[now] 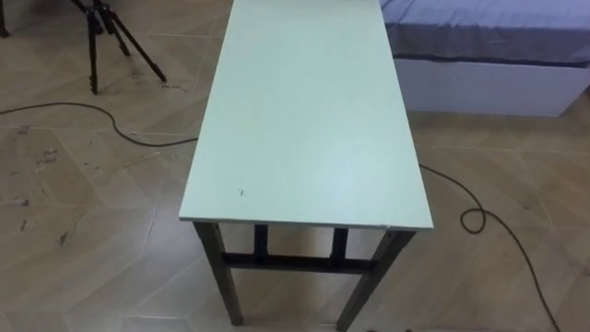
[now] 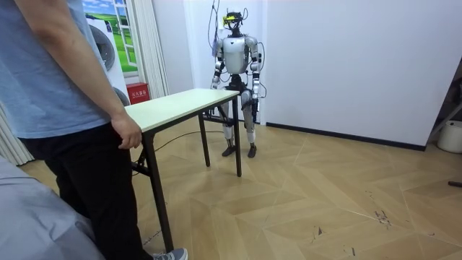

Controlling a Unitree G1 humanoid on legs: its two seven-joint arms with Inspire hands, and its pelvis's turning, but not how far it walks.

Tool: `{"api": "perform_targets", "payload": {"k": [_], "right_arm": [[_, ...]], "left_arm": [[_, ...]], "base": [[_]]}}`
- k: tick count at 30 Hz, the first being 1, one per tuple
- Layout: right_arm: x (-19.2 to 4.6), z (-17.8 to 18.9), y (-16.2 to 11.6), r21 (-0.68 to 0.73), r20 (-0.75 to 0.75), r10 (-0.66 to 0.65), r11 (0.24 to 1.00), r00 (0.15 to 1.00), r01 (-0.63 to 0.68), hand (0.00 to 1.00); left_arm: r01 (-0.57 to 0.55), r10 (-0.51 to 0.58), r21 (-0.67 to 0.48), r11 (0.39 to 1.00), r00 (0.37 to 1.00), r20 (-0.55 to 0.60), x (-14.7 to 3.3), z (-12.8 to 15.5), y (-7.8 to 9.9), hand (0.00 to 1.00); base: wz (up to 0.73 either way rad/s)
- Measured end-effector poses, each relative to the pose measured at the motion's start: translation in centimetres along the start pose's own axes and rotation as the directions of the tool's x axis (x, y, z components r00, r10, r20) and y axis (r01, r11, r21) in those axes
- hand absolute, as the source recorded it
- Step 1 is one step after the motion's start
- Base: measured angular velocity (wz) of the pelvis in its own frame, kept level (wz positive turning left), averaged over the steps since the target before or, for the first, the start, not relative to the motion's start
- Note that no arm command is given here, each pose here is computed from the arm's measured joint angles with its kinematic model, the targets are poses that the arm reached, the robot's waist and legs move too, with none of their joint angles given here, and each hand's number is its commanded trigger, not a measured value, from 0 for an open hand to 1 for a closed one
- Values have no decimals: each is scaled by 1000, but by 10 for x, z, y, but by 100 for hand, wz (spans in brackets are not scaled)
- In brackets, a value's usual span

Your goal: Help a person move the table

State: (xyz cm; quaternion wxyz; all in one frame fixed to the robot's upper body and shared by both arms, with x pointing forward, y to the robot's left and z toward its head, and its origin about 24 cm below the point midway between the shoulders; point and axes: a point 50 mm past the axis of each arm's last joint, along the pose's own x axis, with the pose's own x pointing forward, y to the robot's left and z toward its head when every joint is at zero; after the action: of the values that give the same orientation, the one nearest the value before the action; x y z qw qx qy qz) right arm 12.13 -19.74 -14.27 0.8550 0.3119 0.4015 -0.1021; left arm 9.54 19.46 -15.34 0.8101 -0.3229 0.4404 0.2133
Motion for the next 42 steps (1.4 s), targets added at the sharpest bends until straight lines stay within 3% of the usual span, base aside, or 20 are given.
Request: {"api": "perform_targets", "payload": {"k": [2, 10, 14, 22, 42], "right_arm": [[-1, 7, 15, 16, 53, 91, 996, 994, -92, 0], [-19, -5, 57, 131, 94, 361, 919, 928, -371, 0], [-27, -11, 80, 106, 83, 500, 856, 862, -507, 0], [-33, -7, 97, 57, 71, 596, 798, 800, -600, 0], [-30, 19, 100, 17, 110, 612, 787, 783, -617, 0]], "left_arm": [[127, -126, -43, 991, 991, 44, -4, 6, -22, 0], [434, -423, -206, 877, 901, 98, -27, 6, -72, 0], [552, -543, -172, 816, 834, 101, -39, 6, -95, 0], [653, -644, -120, 748, 758, 109, -54, 16, -112, 0], [690, -672, -93, 718, 721, 168, -55, 41, -120, 0]], "base": [[0], [-1], [0], [0], [0]]}}
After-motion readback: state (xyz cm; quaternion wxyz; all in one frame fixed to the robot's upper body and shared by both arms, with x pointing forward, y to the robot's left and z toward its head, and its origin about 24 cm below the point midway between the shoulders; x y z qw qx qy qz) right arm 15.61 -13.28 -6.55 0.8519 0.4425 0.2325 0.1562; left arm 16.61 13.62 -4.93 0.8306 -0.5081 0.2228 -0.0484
